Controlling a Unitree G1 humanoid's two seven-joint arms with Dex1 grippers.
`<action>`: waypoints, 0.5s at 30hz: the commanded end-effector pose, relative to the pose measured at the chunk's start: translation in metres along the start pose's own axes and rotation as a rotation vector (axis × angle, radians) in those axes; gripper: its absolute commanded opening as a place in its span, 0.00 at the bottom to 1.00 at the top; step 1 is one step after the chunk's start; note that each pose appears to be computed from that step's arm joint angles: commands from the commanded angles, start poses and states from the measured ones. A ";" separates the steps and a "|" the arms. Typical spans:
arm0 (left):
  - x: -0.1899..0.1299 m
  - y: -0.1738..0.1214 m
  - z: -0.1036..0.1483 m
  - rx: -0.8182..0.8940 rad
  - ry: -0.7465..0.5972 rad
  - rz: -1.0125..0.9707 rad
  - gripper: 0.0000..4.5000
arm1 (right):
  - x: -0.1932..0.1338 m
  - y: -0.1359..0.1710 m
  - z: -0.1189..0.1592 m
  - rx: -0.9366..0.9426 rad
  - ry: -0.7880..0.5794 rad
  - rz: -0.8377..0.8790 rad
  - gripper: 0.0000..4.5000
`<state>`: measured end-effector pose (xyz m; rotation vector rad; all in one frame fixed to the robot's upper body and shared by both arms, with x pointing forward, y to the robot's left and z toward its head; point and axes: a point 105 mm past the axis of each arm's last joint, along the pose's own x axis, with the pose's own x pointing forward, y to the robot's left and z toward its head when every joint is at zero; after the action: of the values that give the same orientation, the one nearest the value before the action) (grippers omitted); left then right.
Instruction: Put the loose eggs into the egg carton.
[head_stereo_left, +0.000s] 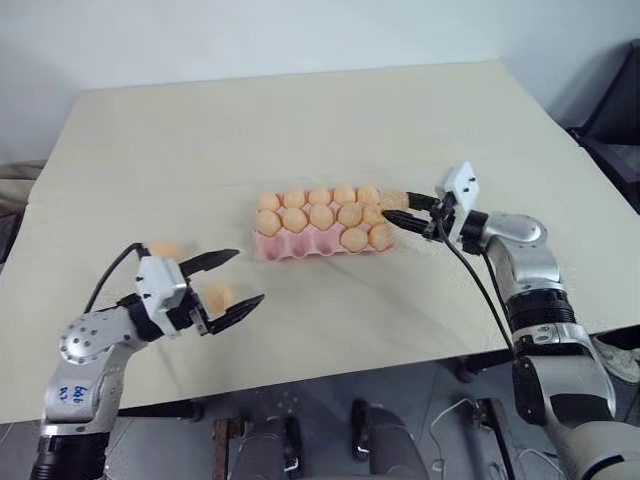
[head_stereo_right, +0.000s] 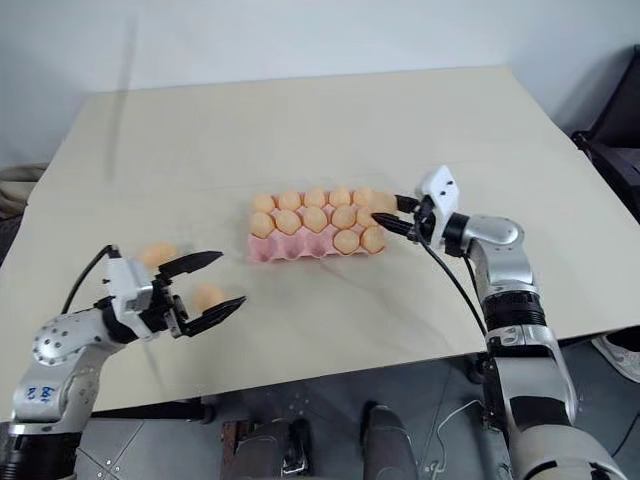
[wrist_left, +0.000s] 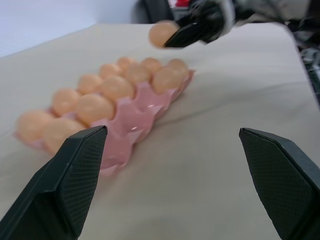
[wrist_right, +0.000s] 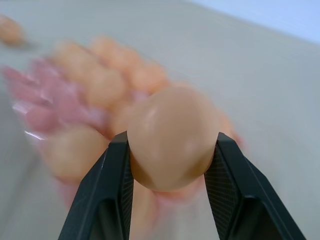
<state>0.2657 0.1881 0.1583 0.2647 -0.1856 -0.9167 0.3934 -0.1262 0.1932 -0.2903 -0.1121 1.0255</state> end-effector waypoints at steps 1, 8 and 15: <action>-0.016 0.002 0.006 0.042 -0.004 0.055 1.00 | 0.026 0.030 0.013 -0.006 -0.002 0.107 0.36; -0.023 -0.002 0.003 0.021 0.021 0.093 1.00 | 0.050 0.050 0.005 0.053 0.058 0.122 0.36; -0.020 -0.005 0.003 0.007 0.025 0.094 1.00 | 0.054 0.049 0.011 0.065 0.038 0.116 0.81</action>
<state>0.2527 0.2026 0.1519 0.2668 -0.1506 -0.8134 0.3798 -0.0591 0.1676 -0.2681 0.0406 1.1246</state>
